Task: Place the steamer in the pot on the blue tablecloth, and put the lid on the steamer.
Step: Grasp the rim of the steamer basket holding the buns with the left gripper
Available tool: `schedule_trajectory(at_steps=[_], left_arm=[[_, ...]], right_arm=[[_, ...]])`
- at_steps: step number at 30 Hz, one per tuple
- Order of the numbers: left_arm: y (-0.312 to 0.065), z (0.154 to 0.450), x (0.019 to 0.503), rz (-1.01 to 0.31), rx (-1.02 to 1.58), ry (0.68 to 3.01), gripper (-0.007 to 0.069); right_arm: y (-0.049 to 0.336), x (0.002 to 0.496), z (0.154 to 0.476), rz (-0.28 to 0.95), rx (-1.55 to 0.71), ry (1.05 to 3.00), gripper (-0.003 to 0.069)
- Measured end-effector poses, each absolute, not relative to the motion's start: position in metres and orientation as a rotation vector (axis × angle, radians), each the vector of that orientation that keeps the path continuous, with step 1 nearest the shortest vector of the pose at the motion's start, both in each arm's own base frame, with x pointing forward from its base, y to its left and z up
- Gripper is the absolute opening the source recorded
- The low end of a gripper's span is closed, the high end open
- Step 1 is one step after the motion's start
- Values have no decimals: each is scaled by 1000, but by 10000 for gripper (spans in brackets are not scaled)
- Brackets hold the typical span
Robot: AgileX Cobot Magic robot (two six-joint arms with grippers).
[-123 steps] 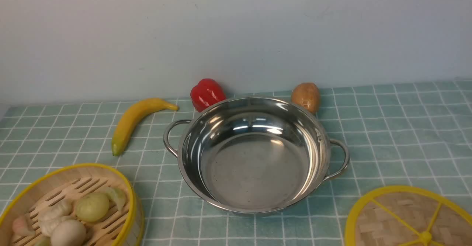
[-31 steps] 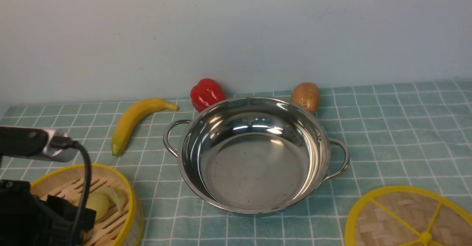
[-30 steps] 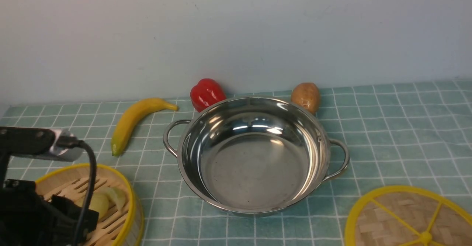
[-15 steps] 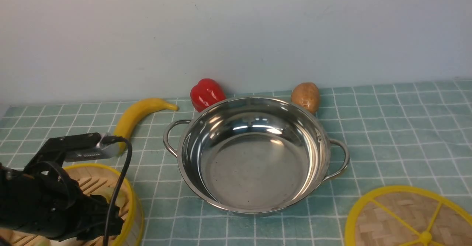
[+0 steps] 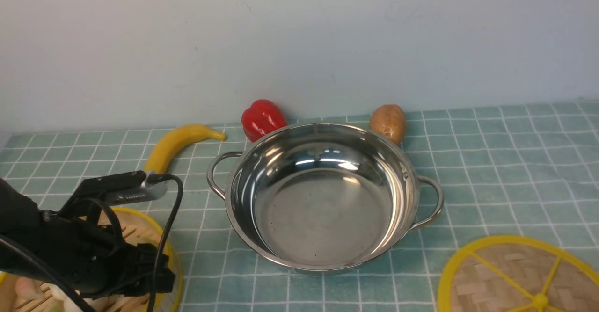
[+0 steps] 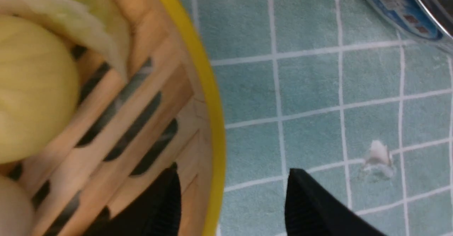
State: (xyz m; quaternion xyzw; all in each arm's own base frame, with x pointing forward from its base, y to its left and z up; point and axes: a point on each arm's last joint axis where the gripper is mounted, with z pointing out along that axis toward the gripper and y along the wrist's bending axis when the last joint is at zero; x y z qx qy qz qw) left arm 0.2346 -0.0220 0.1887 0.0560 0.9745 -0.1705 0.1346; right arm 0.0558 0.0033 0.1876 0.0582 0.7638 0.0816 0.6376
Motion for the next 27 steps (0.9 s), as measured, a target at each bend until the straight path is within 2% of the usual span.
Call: schedule_trajectory(at_steps=[4, 14, 24, 27], left_arm=[[-30, 181, 238, -474, 234, 2831, 377], [-30, 174, 243, -448, 185, 2843, 376], [-29, 173, 243, -430, 200, 2849, 228], [-29, 173, 243, -428, 203, 2850, 218]], right_arm=[[3, 56, 188, 186, 133, 1744, 243], [3, 56, 188, 186, 133, 1744, 243], [3, 56, 188, 188, 135, 1744, 243], [3, 56, 188, 188, 135, 1744, 243]])
